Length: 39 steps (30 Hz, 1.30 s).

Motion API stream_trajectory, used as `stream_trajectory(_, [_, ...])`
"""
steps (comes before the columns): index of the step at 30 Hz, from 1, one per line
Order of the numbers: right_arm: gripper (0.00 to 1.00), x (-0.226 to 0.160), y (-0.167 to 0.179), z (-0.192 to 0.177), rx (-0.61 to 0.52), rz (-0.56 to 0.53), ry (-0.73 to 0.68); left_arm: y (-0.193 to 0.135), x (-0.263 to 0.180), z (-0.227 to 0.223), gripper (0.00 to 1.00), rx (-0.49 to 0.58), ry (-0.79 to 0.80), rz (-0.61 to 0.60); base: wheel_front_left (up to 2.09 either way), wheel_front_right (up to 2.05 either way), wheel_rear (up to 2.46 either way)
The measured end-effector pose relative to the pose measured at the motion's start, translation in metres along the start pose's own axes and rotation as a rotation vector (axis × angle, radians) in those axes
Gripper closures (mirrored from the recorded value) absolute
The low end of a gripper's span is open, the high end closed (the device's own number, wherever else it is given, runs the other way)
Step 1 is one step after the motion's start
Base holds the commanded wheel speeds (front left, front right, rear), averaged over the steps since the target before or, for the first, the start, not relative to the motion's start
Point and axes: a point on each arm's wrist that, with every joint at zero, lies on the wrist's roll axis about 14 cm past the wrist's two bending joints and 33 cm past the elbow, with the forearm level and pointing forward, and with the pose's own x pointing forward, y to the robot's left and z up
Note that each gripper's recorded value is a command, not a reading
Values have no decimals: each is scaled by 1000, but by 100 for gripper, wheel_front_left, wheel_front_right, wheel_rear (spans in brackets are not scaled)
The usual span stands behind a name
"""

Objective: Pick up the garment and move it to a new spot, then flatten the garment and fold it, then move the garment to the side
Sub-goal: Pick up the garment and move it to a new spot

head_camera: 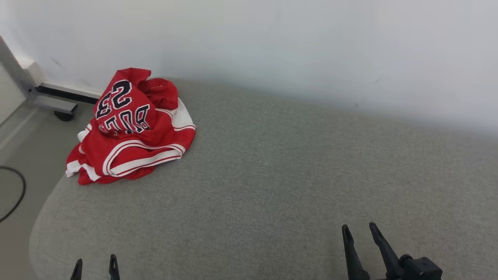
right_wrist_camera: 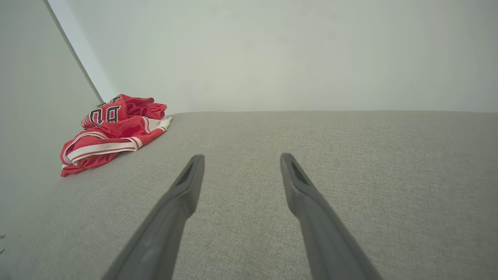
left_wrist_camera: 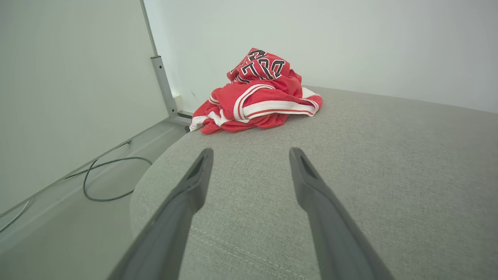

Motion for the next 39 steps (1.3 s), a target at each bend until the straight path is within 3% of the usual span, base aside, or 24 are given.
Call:
stream_trajectory(10, [0, 16, 34, -6, 1, 110, 20, 42, -29, -3, 0, 4, 5, 149, 0, 0, 0])
stream_trajectory(21, [0, 19, 47, -6, -1, 150, 24, 53, -41, -5, 0, -1, 8, 198, 0, 0, 0])
stream_trajectory(30, [0, 17, 44, -5, 4, 140, 20, 51, -34, -3, 0, -4, 3, 195, 0, 0, 0])
stream_trajectory(39, [0, 17, 26, 2, -6, 88, -7, 53, 12, 38, 0, -35, -120, 184, 0, 0, 0])
